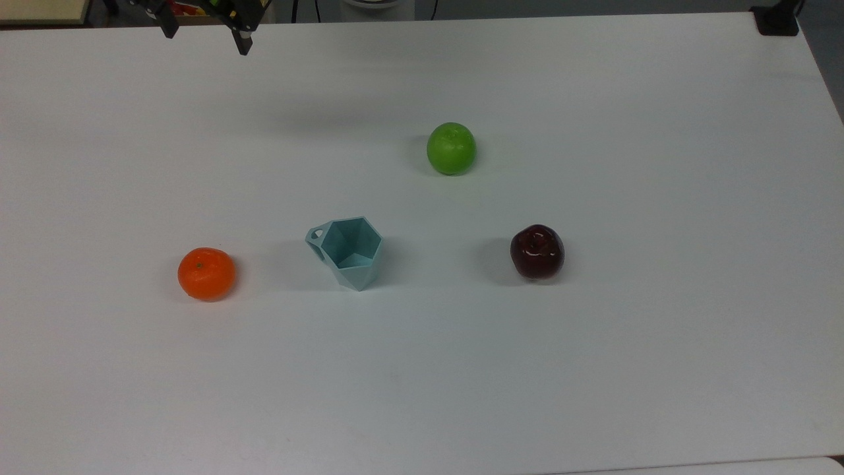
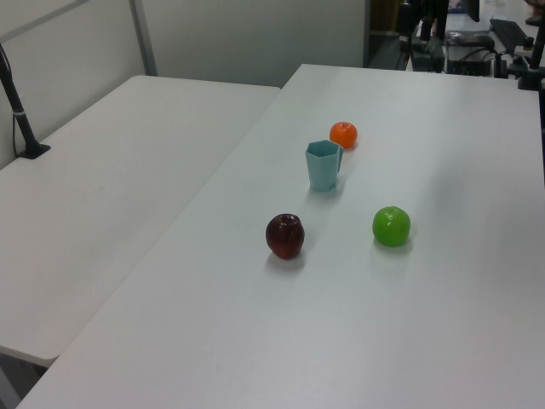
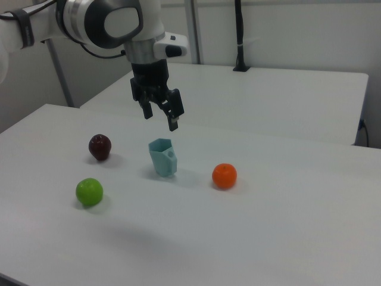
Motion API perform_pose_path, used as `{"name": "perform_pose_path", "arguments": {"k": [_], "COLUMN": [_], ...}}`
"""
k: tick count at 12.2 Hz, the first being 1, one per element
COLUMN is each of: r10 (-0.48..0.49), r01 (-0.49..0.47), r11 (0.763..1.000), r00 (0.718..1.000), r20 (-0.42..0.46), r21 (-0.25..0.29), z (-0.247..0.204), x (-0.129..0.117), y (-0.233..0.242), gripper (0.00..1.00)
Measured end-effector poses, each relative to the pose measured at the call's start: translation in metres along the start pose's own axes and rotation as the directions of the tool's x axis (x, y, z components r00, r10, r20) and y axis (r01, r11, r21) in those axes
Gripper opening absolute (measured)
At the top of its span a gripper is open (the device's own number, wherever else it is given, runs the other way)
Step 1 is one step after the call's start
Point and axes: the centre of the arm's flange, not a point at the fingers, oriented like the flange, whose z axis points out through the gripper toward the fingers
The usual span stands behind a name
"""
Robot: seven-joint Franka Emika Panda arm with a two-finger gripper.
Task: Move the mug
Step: 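Move the open gripper down toward the teal hexagonal mug's rim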
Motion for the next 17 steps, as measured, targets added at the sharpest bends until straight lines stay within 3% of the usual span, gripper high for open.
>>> {"name": "perform_pose_path", "arguments": {"k": [5,6,7,8,9,11,12,14,16,17], "r10": [-0.142,-0.218,-0.325,-0.428,-0.547,-0.747,-0.790,-0.836,-0.885,-0.896], "r01": [0.141,0.217,0.324,0.426,0.546,0.744,0.787,0.834,0.884,0.896], "r11": [0.989,0.975,0.944,0.902,0.835,0.663,0.612,0.548,0.466,0.444], "r00": [0.990,0.976,0.946,0.904,0.837,0.665,0.613,0.549,0.466,0.444], "r20": [0.016,0.016,0.011,0.005,0.003,0.011,0.004,-0.003,-0.007,-0.005], "r21": [0.045,0.048,0.061,0.068,0.071,0.085,0.077,0.056,0.024,0.006], "z": [0.012,0.014,0.016,0.018,0.023,0.043,0.053,0.077,0.111,0.126], "x": [0.003,0.003,0.004,0.004,0.005,0.012,0.019,0.033,0.049,0.056], "y": [-0.016,-0.021,-0.025,-0.026,-0.026,-0.027,-0.029,-0.043,-0.064,-0.073], "gripper": [1.00,1.00,1.00,1.00,1.00,1.00,1.00,1.00,1.00,1.00]}}
